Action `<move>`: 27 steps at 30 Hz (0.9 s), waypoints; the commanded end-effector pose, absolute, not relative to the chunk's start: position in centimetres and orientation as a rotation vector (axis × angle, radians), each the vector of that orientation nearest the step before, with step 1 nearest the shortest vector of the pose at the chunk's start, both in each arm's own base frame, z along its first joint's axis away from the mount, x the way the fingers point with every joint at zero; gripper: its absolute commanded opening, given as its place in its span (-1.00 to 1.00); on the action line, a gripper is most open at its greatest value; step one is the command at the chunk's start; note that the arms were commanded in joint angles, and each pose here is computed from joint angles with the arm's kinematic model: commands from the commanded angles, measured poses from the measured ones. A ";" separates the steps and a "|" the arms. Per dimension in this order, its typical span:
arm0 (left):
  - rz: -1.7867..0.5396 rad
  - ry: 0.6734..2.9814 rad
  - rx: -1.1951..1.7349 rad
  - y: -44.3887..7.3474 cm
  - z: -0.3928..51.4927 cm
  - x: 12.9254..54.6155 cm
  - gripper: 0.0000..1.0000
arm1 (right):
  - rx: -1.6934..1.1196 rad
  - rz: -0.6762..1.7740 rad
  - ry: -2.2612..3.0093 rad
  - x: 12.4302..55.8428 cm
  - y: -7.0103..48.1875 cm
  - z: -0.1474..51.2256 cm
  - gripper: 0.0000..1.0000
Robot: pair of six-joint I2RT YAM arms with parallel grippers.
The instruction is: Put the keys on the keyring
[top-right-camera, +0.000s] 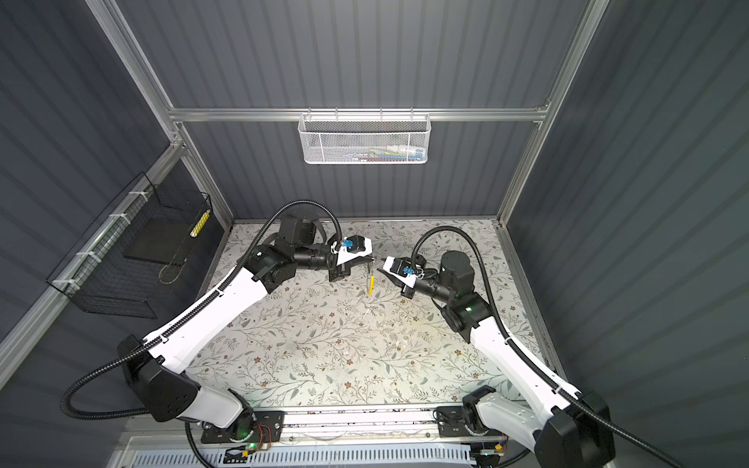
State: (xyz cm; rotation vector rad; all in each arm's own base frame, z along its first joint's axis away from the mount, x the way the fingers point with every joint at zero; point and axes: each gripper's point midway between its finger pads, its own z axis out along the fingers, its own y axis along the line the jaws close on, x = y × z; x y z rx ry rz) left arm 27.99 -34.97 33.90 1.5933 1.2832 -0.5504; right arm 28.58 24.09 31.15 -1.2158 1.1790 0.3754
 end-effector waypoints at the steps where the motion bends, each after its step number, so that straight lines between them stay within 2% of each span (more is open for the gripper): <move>1: -0.523 1.351 1.665 -34.8 32.6 27.6 -1.00 | -1.264 0.347 1.154 28.2 24.1 31.1 -0.41; 10: -0.506 1.372 1.697 -35.5 32.4 27.1 -1.00 | -1.220 0.307 1.098 28.3 24.0 32.2 -0.46; 18: -0.546 1.331 1.685 -36.1 33.4 26.5 -1.00 | -1.245 0.339 1.105 28.2 24.4 31.7 -0.59; 27: -0.553 1.320 1.683 -36.5 33.7 26.2 -1.00 | -1.257 0.383 1.104 27.9 24.8 31.6 -0.56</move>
